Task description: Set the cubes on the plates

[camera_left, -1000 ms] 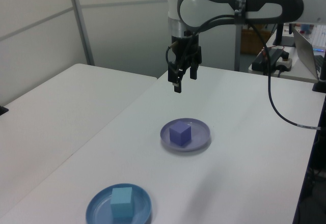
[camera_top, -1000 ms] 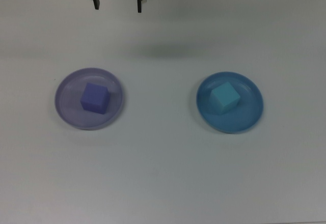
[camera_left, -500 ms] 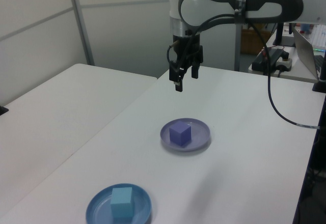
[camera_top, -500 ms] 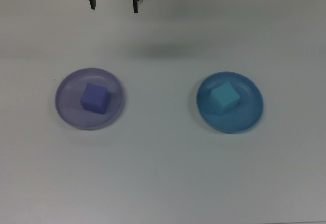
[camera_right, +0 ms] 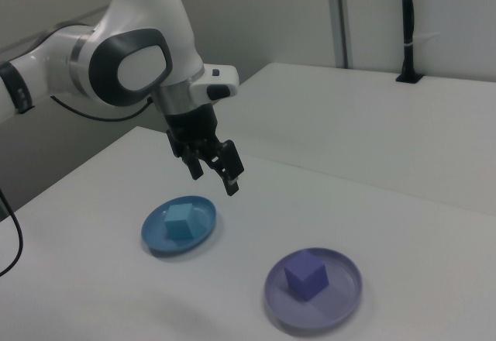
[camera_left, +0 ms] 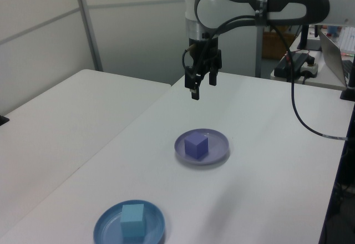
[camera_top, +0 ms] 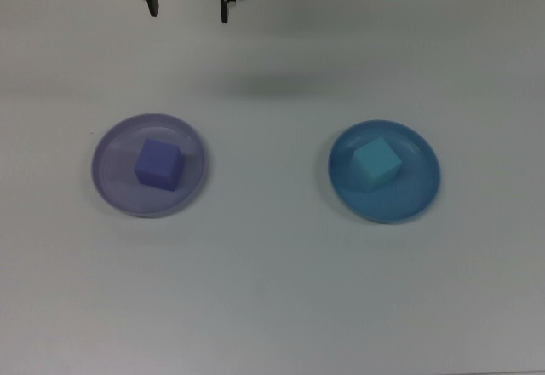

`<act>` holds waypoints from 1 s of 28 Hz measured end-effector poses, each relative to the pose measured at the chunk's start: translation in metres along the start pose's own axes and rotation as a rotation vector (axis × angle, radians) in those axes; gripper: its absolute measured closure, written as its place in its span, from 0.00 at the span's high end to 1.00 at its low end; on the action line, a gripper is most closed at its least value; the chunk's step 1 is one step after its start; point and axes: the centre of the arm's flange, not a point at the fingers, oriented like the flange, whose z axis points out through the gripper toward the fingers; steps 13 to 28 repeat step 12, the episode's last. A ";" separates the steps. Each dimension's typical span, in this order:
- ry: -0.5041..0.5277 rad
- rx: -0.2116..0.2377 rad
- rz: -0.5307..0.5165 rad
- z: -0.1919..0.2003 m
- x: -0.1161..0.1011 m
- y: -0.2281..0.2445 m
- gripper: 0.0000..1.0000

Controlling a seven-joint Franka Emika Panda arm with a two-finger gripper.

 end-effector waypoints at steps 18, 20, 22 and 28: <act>-0.011 0.000 0.000 0.008 0.004 0.000 1.00; -0.011 0.000 0.000 0.008 0.004 0.000 1.00; -0.011 0.000 0.000 0.008 0.004 0.000 1.00; -0.011 0.000 0.000 0.008 0.004 0.000 1.00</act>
